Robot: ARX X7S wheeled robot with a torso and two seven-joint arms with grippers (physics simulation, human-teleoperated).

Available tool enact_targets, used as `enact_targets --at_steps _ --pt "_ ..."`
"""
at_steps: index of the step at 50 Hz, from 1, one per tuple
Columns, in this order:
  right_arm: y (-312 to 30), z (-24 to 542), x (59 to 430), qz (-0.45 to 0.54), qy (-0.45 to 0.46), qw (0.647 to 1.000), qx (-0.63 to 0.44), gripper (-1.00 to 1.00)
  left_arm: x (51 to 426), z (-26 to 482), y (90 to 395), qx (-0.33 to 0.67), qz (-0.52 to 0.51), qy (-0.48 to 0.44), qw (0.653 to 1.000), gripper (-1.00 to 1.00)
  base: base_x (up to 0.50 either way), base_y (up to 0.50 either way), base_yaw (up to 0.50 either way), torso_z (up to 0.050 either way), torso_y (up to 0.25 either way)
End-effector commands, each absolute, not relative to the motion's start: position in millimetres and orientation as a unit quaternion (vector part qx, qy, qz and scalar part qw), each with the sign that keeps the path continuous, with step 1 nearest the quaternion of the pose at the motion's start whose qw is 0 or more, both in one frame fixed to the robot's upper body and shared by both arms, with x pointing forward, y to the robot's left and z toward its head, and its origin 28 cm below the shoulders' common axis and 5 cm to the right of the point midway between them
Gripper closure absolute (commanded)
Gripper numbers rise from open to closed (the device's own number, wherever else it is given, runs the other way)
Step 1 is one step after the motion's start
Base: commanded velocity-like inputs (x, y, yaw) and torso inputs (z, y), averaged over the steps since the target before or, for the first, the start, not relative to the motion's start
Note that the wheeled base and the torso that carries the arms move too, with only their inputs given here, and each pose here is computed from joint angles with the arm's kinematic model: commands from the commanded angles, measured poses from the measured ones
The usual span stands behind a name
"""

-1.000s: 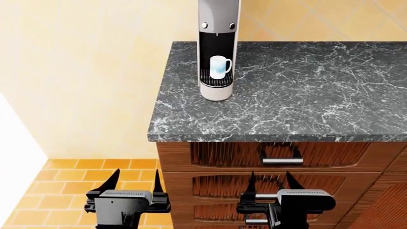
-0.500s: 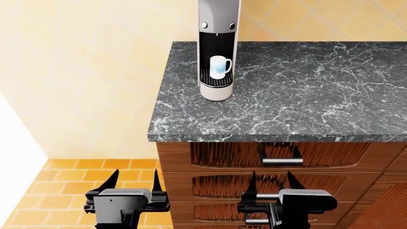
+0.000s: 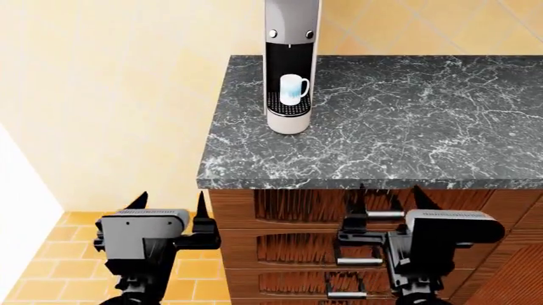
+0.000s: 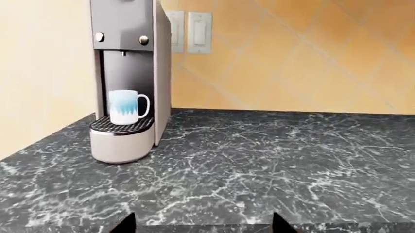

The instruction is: Press the button on the coffee machine to serve coffee.

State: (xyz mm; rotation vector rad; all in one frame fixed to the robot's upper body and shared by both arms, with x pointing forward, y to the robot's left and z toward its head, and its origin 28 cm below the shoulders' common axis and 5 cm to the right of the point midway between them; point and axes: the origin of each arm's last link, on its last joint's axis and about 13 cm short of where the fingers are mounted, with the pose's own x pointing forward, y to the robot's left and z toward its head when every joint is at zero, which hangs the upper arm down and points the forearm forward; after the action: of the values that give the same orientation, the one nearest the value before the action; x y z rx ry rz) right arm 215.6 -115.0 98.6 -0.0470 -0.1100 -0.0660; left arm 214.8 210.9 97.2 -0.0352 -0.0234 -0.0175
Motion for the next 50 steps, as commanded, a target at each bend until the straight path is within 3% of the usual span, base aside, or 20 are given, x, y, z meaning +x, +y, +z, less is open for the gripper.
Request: enact_targets --at_steps 1,21,32,50 --pt "-126.3 143.8 218.2 -0.029 -0.085 0.995 -0.047 -1.00 219.1 137.8 216.4 0.004 -0.017 -0.018 1.000 -1.00 0.00 0.00 0.00 0.000 0.000" --pt "-143.7 196.5 224.8 -0.018 -0.100 0.995 -0.024 -1.00 232.8 176.9 235.8 0.018 0.002 -0.018 1.000 -1.00 0.00 0.00 0.00 0.000 0.000" --pt "-149.9 193.7 219.8 -0.016 -0.075 0.996 -0.037 -1.00 235.2 187.2 238.3 0.030 -0.012 -0.015 0.999 -1.00 0.01 0.00 0.00 0.000 0.000" --pt "-150.8 185.1 216.5 -0.024 -0.060 0.997 -0.038 -1.00 236.8 174.5 238.1 0.034 -0.005 -0.004 0.999 -1.00 0.29 0.00 0.00 0.000 0.000"
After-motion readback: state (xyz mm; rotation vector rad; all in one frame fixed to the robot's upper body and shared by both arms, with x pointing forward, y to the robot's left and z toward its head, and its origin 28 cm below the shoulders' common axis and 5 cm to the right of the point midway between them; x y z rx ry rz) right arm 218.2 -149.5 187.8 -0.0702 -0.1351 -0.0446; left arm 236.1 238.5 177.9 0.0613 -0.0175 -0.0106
